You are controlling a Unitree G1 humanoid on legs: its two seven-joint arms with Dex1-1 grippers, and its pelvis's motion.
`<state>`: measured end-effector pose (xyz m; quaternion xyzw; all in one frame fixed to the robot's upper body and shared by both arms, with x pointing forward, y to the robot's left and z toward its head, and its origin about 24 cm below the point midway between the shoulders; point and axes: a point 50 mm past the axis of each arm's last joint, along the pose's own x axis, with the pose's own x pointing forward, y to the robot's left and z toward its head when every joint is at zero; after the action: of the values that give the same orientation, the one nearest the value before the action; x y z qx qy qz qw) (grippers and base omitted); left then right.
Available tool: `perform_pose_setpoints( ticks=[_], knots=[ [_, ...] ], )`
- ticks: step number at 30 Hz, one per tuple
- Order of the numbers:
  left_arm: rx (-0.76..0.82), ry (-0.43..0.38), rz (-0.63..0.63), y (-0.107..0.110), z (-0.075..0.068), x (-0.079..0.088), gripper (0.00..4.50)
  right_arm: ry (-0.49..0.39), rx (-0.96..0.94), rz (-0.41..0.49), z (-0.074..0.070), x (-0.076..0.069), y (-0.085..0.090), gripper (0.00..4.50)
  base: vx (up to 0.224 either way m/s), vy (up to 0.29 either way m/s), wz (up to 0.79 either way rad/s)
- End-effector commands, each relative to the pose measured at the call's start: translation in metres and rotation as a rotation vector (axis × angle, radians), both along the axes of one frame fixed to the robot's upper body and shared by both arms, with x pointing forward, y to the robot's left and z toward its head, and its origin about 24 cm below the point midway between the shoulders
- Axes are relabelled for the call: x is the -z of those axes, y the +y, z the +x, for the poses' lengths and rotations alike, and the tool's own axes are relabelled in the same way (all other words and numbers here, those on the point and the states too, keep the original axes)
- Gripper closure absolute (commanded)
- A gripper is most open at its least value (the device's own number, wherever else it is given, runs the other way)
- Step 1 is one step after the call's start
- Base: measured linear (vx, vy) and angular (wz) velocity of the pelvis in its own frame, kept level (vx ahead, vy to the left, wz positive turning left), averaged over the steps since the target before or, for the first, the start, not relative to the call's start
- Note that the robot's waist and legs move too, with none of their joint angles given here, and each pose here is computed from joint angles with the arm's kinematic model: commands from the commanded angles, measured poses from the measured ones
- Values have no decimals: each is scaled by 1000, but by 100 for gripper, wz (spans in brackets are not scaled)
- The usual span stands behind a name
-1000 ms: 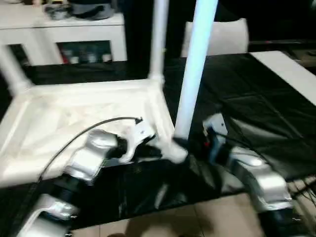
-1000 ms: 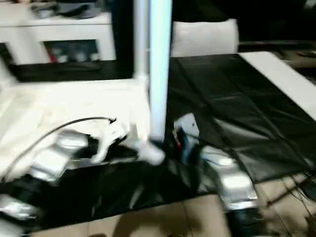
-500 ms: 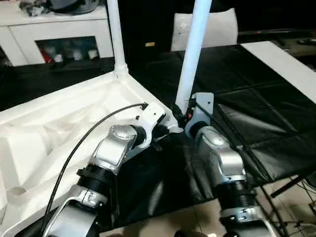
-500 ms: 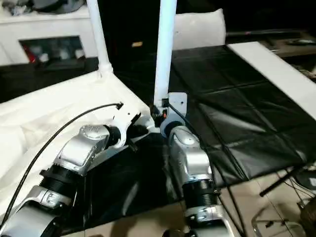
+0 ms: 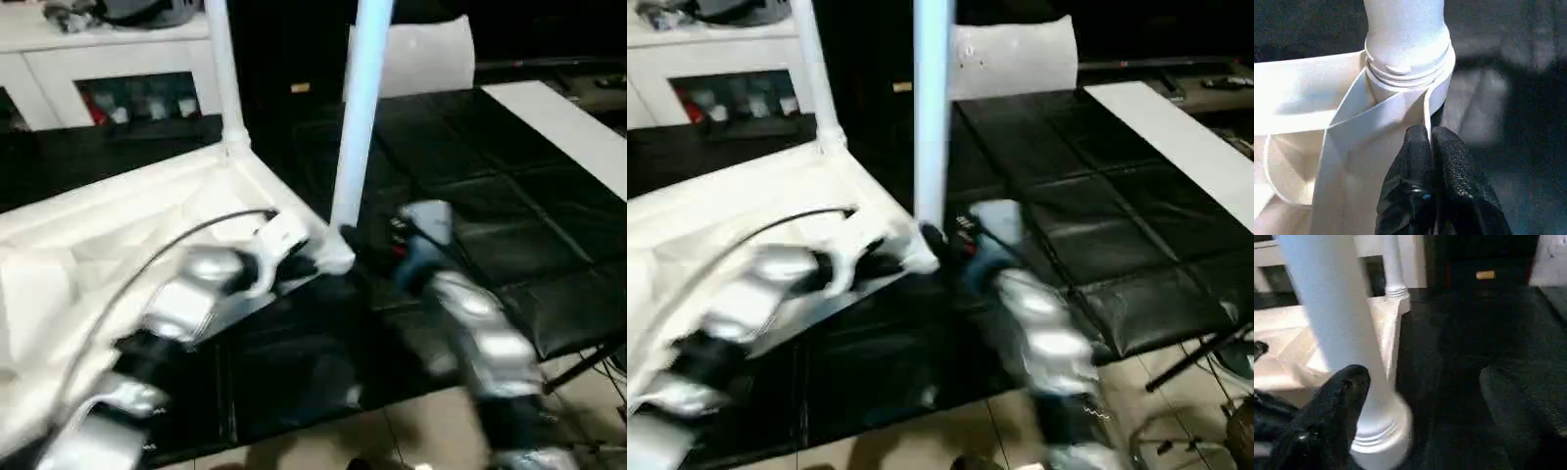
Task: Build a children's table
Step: Rotate leg to tighten
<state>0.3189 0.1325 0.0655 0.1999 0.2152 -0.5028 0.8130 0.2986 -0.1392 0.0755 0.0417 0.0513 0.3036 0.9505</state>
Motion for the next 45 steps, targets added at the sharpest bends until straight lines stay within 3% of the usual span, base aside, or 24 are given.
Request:
perform_pose_setpoints(
  ticks=[1, 5, 11, 14, 18, 21, 24, 27, 31, 38, 45],
  knots=[
    [132, 13, 13, 0, -7, -1, 450, -33, -102, 0, -6, -7, -6, 21, 0, 0, 0],
    [363, 59, 74, 13, -19, -2, 450, -16, -389, -99, -21, -13, -21, 3, 0, 0, 0],
    [527, 109, 99, 15, -25, -7, 450, 34, -678, -185, -33, -12, -18, 3, 0, 0, 0],
    [567, 90, 120, 13, -24, -9, 450, 33, -737, -224, -33, -10, -14, 3, 0, 0, 0],
    [495, 16, 131, 6, -14, -8, 450, 28, -762, -250, -29, -8, -9, 3, 0, 0, 0],
    [381, 38, 79, 6, -10, -7, 450, 25, -773, -276, -28, -6, -5, 3, 0, 0, 0],
    [380, 39, 91, 9, -11, -5, 397, 22, -772, -280, -28, -4, -3, 0, 0, 0, 0],
    [375, 54, 102, 13, -14, -2, 391, 13, -769, -285, -26, -3, 1, 0, 0, 0, 0],
    [339, 39, 95, 14, -12, 0, 352, 9, -773, -283, -25, -3, 2, 0, 0, 0, 0],
    [324, 31, 34, 9, -10, -1, 352, 11, -774, -288, -26, -1, 2, 0, 0, 0, 0],
    [342, 53, 81, 17, -12, 4, 406, 9, -772, -291, -26, -1, 2, 0, 0, 0, 0]
  ],
)
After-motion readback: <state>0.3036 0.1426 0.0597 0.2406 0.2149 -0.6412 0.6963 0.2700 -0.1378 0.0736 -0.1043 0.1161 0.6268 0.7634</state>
